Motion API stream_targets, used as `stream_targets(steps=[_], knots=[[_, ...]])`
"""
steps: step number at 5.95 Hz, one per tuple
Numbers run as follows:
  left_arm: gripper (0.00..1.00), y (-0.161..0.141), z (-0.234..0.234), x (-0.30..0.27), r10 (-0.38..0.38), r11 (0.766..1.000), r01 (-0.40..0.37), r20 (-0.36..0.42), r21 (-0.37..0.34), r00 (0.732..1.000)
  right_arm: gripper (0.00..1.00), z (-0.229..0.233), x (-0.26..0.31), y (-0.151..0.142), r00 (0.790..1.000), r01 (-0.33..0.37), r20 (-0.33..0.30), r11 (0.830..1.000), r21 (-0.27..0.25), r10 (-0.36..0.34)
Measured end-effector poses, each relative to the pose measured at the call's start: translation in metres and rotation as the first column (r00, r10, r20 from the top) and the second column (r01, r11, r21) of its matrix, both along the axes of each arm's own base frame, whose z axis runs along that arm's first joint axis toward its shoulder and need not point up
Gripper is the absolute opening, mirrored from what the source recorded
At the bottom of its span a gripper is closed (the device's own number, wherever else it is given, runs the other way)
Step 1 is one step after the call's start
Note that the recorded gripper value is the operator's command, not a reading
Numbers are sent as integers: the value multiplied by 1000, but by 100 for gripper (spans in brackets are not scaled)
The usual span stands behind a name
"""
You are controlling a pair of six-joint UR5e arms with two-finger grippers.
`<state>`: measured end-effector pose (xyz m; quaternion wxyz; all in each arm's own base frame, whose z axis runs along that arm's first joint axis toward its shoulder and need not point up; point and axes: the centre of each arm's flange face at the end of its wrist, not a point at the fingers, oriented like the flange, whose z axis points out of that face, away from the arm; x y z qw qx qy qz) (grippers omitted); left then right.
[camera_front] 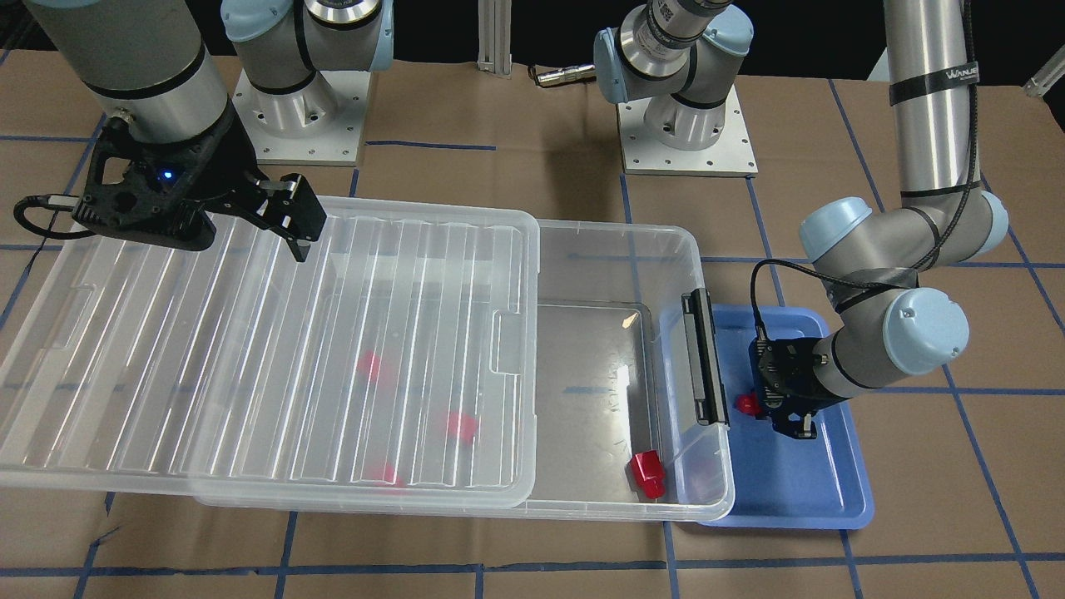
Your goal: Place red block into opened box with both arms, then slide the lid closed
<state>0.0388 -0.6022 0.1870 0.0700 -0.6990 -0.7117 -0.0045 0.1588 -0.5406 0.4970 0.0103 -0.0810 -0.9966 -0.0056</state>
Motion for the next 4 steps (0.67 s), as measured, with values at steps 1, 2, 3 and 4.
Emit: stream_targets(steps=[1,2,3,4], knots=[[5,-3,10,1,0,1000,0,6,-16,1000,100,2,-3,3,1000,-2,1,1000,-1,2],[4,-5,30,1,2,1000,-2,12,-31,1000,100,7,-5,8,1000,-12,-2,1000,-8,12],[1,-4,63,0,14,999,-14,12,-35,1000,100,9,-9,10,1000,-21,-7,1000,-10,21],[0,0,106,-11,23,999,-23,10,-33,1000,100,11,-13,11,1000,-26,-7,1000,-11,26]])
